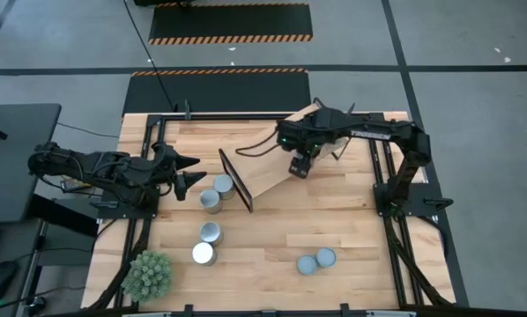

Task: Pick and place cans onto a shelf
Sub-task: Put the canned diced tomatoes on the shelf

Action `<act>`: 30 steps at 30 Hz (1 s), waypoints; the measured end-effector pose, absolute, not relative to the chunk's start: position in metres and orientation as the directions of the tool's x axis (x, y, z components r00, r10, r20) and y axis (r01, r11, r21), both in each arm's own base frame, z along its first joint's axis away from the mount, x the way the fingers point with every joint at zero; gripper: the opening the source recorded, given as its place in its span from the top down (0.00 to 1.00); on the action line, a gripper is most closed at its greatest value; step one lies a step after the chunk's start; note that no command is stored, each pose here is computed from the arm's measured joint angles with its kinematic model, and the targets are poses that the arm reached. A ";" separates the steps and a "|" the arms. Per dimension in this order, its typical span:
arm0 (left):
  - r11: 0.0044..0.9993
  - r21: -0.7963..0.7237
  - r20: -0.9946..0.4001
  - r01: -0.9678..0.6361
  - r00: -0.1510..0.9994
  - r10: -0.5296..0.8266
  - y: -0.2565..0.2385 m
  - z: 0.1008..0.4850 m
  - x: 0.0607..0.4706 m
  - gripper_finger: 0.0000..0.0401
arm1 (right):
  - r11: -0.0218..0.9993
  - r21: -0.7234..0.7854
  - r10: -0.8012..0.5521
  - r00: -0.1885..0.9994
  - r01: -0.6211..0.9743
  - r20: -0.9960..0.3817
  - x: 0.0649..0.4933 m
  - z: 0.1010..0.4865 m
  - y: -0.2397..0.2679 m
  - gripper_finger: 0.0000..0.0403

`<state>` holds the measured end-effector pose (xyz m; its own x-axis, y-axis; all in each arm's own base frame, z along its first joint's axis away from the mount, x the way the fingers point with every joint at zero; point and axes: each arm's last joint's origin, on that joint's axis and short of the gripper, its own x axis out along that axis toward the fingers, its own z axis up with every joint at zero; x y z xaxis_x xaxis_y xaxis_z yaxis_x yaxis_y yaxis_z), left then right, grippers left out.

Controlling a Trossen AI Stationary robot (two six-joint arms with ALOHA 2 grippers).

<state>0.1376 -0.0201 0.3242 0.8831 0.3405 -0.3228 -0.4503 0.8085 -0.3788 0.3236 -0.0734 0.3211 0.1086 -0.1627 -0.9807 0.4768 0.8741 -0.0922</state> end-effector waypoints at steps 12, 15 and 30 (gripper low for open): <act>0.808 -0.379 -0.323 -0.450 0.883 0.340 -0.020 0.324 0.138 0.29 | 0.789 -0.091 -0.181 0.088 0.608 -0.979 0.310 0.321 -0.118 0.24; 0.808 -0.380 -0.323 -0.450 0.883 0.340 -0.020 0.324 0.138 0.29 | 0.793 -0.096 -0.183 0.086 0.601 -0.979 0.309 0.321 -0.121 0.22; 0.809 -0.379 -0.323 -0.450 0.883 0.340 -0.020 0.324 0.138 0.29 | 0.796 -0.128 -0.184 0.036 0.591 -0.982 0.304 0.321 -0.120 0.08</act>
